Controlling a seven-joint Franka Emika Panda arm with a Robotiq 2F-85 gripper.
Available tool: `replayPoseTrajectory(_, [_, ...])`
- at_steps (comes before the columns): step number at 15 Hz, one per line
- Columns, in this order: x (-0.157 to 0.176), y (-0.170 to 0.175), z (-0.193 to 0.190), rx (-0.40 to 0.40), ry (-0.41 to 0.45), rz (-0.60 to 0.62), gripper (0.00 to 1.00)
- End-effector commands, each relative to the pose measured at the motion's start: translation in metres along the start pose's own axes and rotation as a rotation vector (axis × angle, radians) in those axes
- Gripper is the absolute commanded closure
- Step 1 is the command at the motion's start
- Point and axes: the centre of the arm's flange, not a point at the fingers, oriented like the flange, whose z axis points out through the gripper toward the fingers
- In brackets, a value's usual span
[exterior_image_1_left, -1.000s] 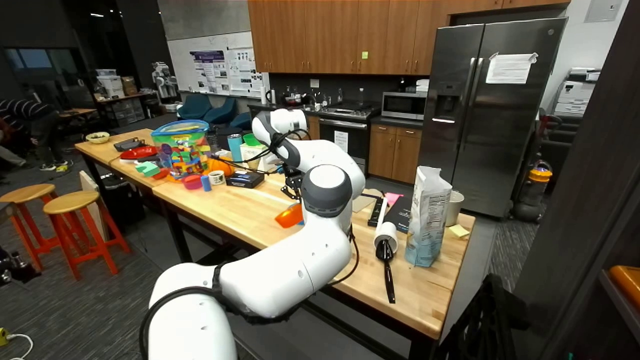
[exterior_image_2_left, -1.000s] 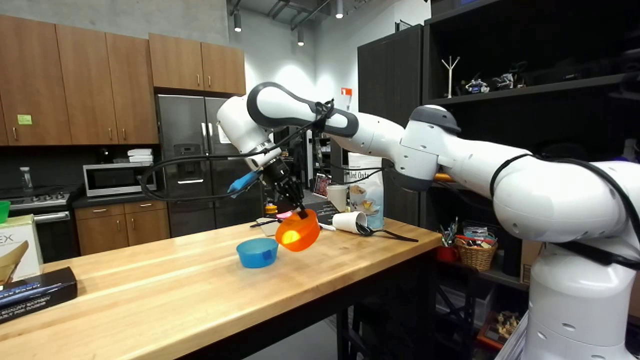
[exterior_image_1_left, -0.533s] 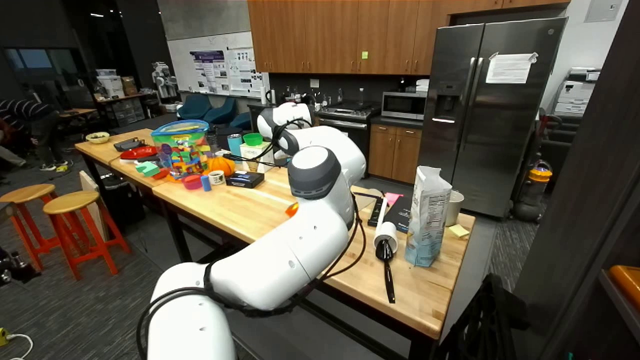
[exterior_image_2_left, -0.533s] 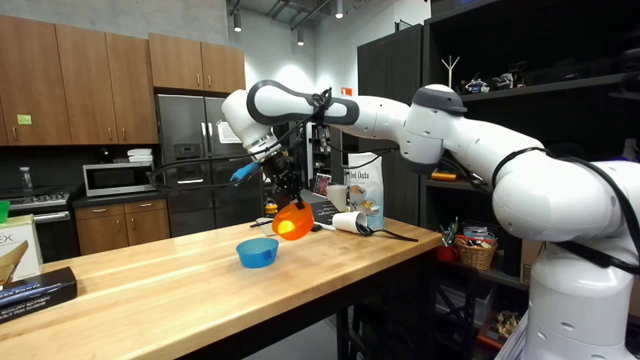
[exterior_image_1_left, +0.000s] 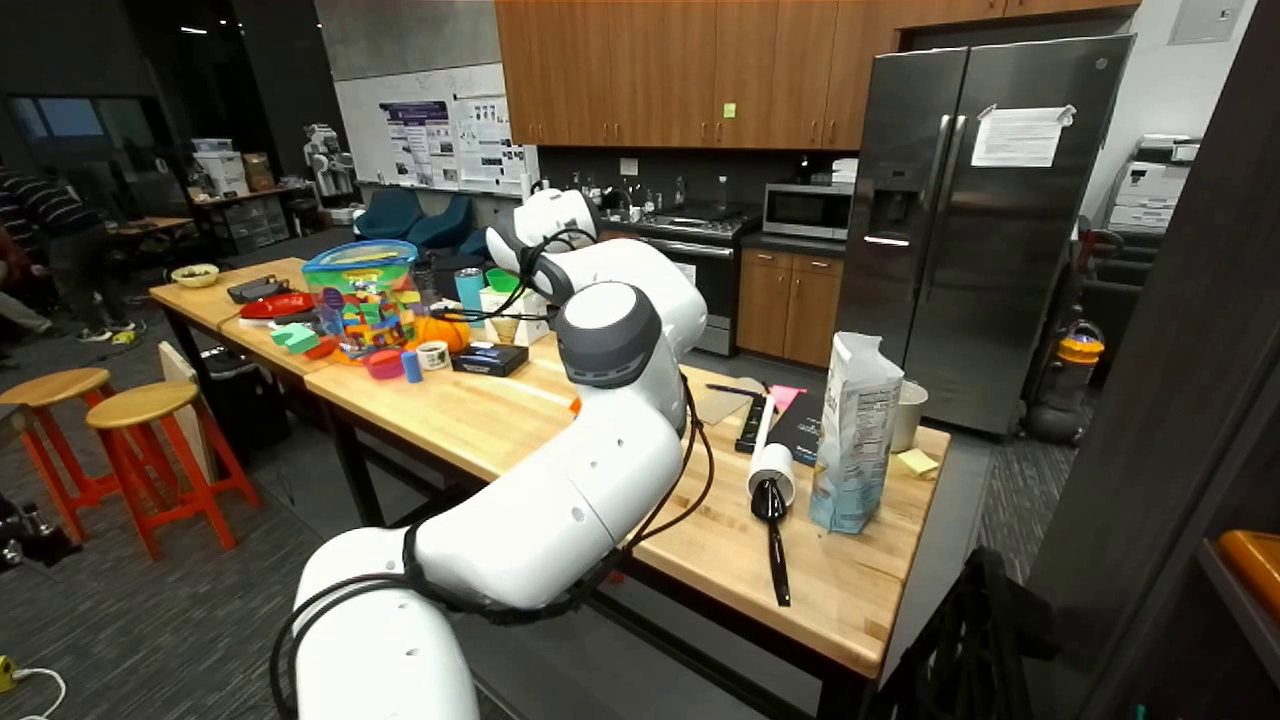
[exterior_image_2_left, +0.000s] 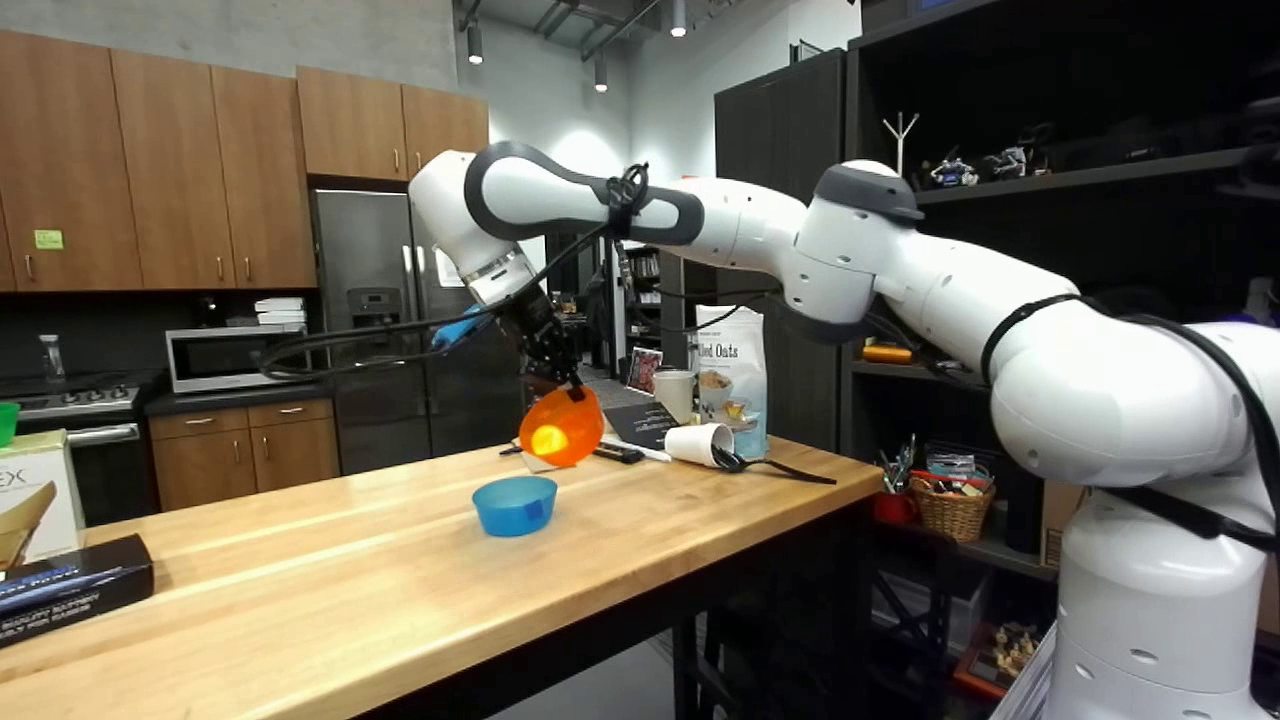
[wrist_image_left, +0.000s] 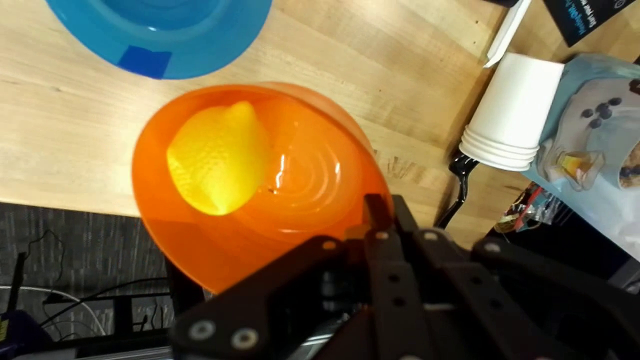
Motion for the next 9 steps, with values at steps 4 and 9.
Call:
replayPoseTrajectory(4, [-0.033, 0.037, -0.014, 0.178, -0.073, -0.050, 0.99])
replayPoseTrajectory(9, [-0.045, 0.045, -0.004, 0.286, -0.103, -0.024, 0.99])
